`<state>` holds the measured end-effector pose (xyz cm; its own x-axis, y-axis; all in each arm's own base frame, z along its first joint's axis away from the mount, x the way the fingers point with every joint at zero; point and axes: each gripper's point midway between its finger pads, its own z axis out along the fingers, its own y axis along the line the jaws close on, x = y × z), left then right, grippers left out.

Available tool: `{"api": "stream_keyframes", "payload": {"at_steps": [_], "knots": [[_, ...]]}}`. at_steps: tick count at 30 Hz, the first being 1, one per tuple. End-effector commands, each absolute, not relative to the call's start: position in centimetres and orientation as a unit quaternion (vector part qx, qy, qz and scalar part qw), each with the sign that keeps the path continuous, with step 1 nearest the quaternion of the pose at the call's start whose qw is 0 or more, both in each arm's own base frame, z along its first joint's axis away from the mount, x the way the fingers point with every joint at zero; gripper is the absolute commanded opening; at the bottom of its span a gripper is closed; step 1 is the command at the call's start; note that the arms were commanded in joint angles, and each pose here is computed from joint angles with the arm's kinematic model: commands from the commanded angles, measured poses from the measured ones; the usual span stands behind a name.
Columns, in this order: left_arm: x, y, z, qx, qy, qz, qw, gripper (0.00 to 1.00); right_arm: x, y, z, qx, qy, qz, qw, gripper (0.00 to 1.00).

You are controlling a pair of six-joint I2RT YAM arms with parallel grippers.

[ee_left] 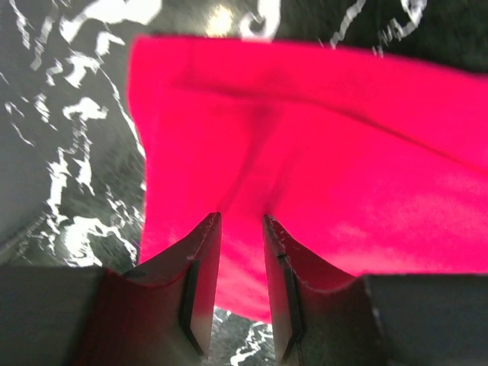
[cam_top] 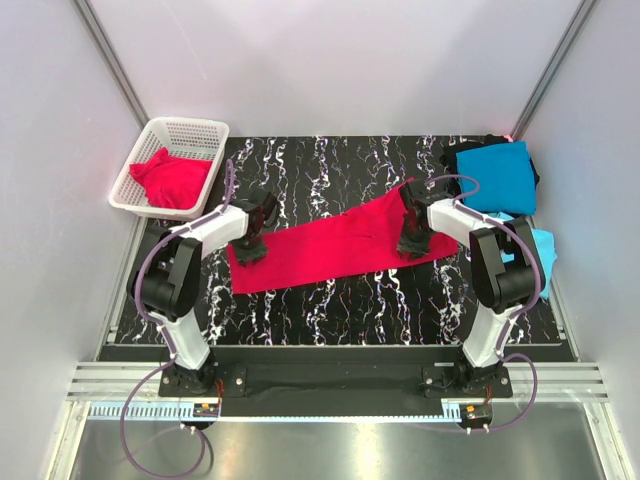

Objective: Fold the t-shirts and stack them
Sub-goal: Fold the tshirt

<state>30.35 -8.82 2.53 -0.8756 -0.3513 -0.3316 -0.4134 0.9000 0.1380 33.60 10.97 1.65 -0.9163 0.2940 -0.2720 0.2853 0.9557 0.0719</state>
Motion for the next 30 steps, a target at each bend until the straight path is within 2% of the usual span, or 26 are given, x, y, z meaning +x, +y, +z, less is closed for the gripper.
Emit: {"api": "stream_keyframes", "payload": {"at_steps": [1,13,23,30], "knots": [[32.9,-8.7,4.9,-0.196,0.957,0.084,0.198,0.33,35.2,11.6,2.7,0.157,0.973,0.019,0.169,0.34],[33.4,-9.3,6.1,-0.192,0.958,0.055,0.203,0.33,37.8,11.4,5.4,0.189,0.958,0.013,0.213,0.33],[30.1,-10.1,1.4,-0.195,0.97,0.027,0.144,0.33,37.1,10.6,1.9,0.211,0.962,-0.027,0.171,0.3],[28.1,-10.4,-0.2,-0.194,0.974,0.016,0.112,0.32,39.7,10.8,2.0,0.199,0.965,-0.045,0.164,0.34]]}}
